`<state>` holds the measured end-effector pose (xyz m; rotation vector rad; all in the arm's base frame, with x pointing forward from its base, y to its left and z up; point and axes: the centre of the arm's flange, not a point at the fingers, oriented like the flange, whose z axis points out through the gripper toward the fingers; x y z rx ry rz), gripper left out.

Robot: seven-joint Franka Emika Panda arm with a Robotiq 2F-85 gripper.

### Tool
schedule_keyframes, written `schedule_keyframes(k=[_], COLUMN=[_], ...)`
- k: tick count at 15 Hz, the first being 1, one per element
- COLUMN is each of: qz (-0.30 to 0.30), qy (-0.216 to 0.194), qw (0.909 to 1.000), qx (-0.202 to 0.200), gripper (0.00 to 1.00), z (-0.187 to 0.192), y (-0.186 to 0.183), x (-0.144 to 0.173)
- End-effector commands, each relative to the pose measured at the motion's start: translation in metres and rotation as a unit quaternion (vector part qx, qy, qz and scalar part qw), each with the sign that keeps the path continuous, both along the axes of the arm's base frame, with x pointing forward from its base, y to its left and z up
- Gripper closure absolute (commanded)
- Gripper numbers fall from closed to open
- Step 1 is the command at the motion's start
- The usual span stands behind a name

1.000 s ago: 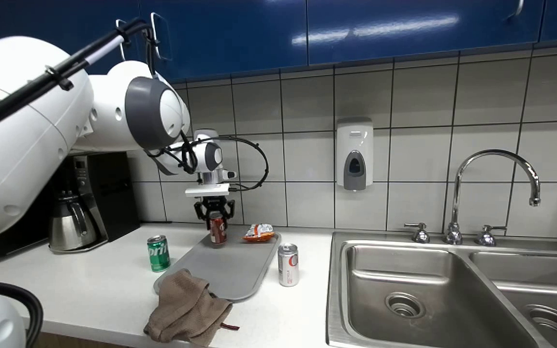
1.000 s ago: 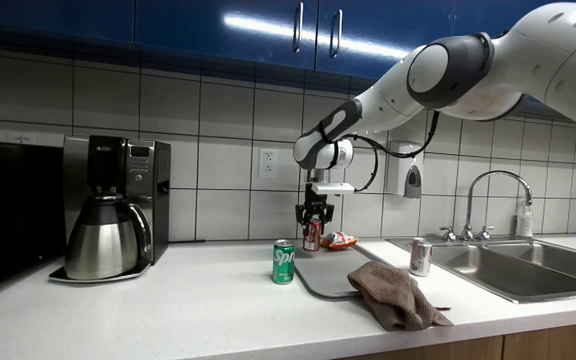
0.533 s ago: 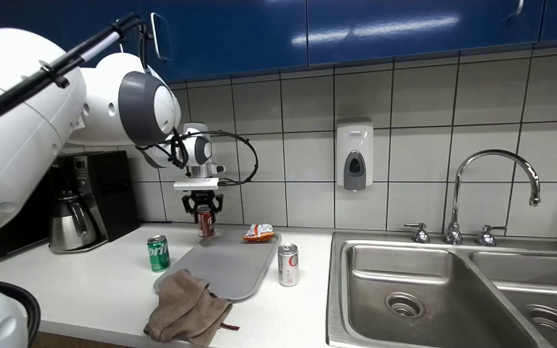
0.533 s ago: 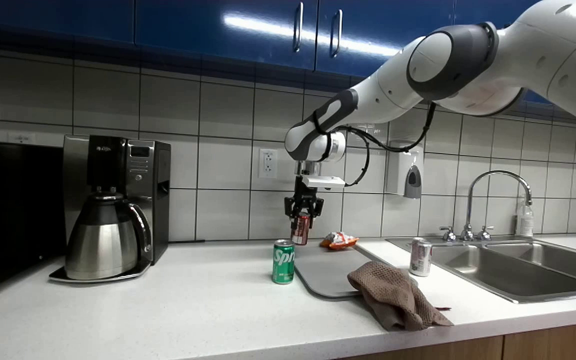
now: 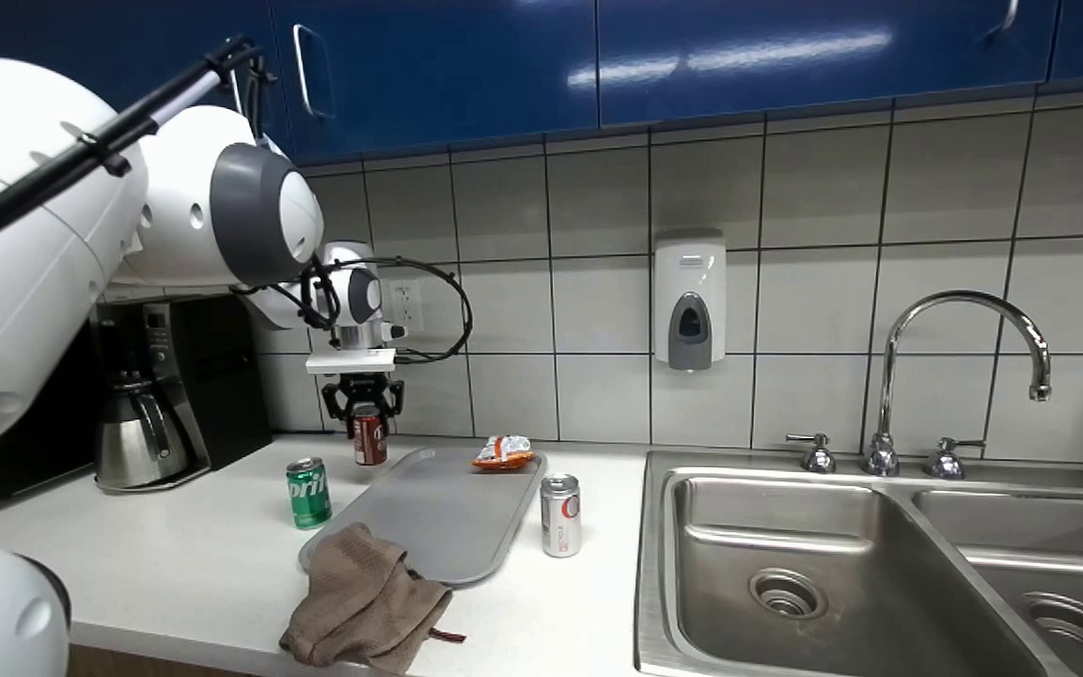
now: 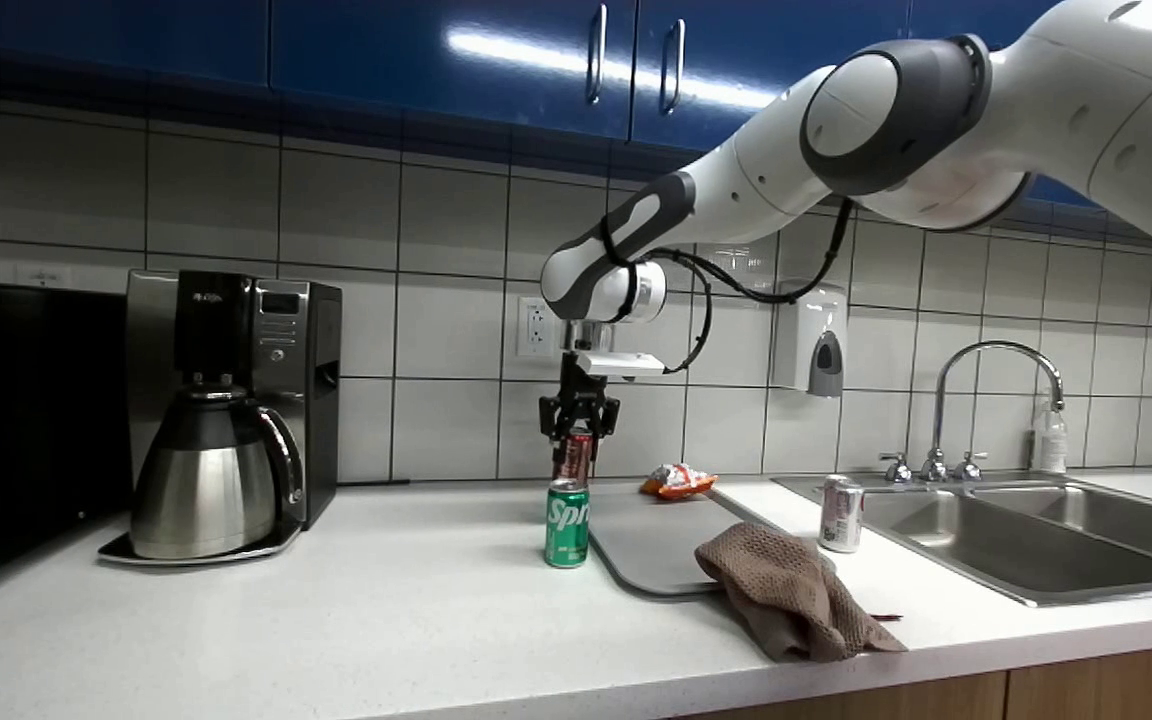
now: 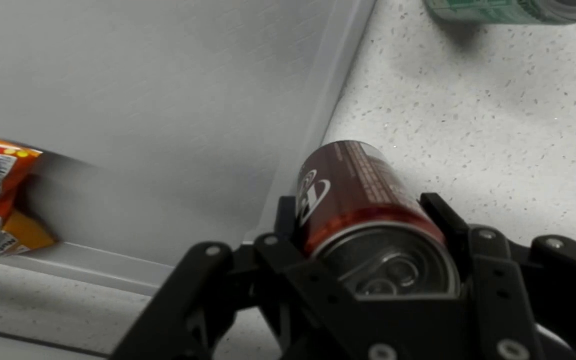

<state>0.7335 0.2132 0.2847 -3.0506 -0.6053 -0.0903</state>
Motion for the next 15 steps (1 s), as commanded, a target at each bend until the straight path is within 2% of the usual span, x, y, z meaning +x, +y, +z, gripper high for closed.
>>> schedule_keyframes(k=[1,9,15], qz=[0.01,0.017,0.023], qy=[0.004,0.015,0.017], qw=[0.9999,0.9997,0.9995], qx=[-0.007,-0.011,-0.011], gripper=[0.62,0.62,0.62], z=[0.0,-0.024,-0.029], y=[0.014,0.028,0.03], x=[-0.003,-0.006,-0.009])
